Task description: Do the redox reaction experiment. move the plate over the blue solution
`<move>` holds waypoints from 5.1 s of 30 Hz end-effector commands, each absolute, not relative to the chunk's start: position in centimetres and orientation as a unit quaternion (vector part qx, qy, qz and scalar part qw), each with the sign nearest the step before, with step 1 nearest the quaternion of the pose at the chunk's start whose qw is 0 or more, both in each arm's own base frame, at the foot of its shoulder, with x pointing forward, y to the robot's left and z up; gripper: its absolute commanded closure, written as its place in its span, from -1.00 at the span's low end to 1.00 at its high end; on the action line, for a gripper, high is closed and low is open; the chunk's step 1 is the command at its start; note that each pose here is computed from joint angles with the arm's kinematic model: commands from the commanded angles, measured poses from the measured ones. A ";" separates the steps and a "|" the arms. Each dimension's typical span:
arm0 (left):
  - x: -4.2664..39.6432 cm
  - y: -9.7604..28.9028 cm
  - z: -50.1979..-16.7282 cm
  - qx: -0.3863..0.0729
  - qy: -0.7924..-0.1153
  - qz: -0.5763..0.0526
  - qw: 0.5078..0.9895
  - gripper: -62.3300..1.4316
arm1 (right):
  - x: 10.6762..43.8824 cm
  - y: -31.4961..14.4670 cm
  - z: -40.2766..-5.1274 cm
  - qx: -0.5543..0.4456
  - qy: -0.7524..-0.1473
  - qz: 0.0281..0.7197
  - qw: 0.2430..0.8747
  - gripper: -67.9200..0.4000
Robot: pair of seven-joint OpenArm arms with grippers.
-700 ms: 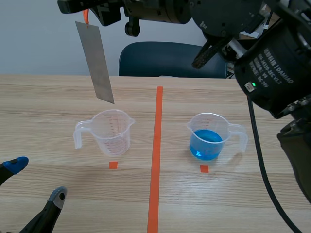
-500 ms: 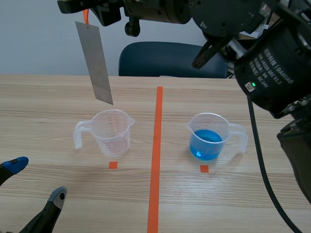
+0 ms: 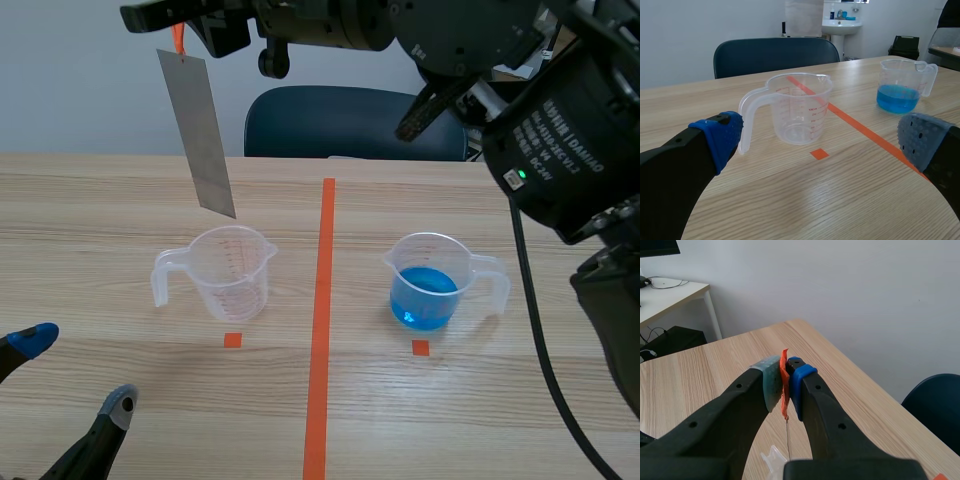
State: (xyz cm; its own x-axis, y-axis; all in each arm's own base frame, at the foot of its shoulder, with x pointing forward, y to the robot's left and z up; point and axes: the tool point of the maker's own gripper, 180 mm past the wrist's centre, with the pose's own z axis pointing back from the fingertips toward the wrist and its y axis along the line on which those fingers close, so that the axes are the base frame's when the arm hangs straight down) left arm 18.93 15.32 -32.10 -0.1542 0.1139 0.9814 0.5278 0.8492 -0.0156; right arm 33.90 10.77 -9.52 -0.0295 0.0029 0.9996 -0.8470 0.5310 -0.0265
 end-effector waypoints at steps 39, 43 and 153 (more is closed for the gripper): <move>20.5 15.7 -29.2 -0.290 -0.680 -0.222 0.636 -1.00 | 35.2 -2.0 -7.8 0.283 -0.646 0.354 0.615 0.89; 20.9 15.1 -27.4 -0.295 -0.667 -0.277 0.626 -1.00 | 34.8 -3.4 -7.4 0.284 -0.642 0.363 0.613 0.89; 31.4 -8.8 -24.7 -0.270 -0.592 -0.481 0.587 0.89 | 32.6 -8.9 -9.2 0.325 -0.621 0.355 0.619 0.89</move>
